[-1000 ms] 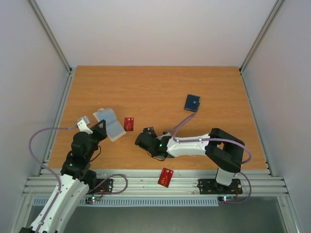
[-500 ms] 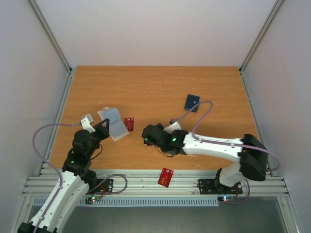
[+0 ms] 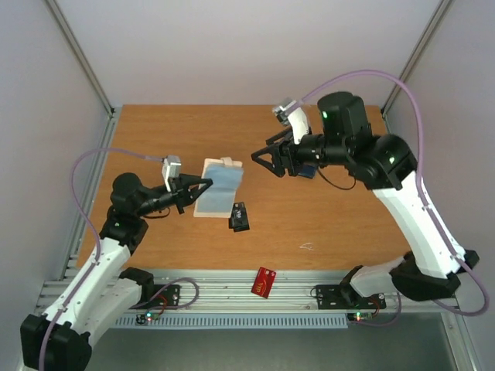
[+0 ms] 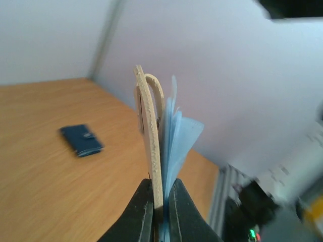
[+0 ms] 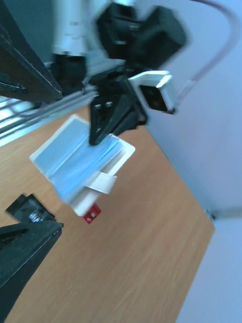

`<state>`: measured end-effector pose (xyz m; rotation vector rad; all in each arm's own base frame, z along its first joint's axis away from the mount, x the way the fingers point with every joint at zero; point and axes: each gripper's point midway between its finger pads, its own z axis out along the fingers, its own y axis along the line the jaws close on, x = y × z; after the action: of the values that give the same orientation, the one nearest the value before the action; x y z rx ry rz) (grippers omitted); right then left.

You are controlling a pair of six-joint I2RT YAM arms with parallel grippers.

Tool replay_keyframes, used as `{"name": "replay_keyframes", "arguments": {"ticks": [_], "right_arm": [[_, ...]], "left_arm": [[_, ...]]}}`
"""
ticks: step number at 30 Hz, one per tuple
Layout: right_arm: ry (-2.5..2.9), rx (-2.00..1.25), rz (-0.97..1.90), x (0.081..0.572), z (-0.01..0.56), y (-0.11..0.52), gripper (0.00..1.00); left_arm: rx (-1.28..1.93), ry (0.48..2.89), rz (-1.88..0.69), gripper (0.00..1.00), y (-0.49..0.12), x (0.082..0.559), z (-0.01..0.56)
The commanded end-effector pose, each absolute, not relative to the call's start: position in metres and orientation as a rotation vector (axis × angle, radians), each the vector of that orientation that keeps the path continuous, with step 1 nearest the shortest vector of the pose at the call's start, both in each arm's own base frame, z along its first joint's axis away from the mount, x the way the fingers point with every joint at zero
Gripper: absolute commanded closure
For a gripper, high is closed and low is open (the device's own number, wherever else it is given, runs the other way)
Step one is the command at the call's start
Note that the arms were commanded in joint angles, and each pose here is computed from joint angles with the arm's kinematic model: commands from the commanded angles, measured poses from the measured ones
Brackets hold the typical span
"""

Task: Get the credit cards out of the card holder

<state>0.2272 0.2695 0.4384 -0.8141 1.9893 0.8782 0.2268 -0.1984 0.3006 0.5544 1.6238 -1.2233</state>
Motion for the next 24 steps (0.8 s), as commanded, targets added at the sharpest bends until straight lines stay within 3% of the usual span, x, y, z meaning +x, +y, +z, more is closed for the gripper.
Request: {"name": "replay_keyframes", "arguments": {"ticks": [1, 6, 18, 24], "right_arm": [[2.104, -1.386, 0.896, 0.174, 0.392, 0.267, 0.37], [2.058, -1.498, 1.002, 0.157, 0.393, 0.285, 0.42], [1.995, -1.654, 0.982, 0.131, 0.384, 0.285, 0.34], [1.964, -1.592, 0.829, 0.157, 0.38, 0.288, 0.46]], "left_arm": [[1.079, 1.291, -1.281, 1.0, -0.22, 0.161, 0.345], [1.181, 1.226, -1.278, 1.0, -0.225, 0.139, 0.359], [1.244, 1.191, -1.256, 1.0, -0.236, 0.138, 0.362], [1.266, 1.157, -1.221, 1.0, -0.238, 0.139, 0.367]]}}
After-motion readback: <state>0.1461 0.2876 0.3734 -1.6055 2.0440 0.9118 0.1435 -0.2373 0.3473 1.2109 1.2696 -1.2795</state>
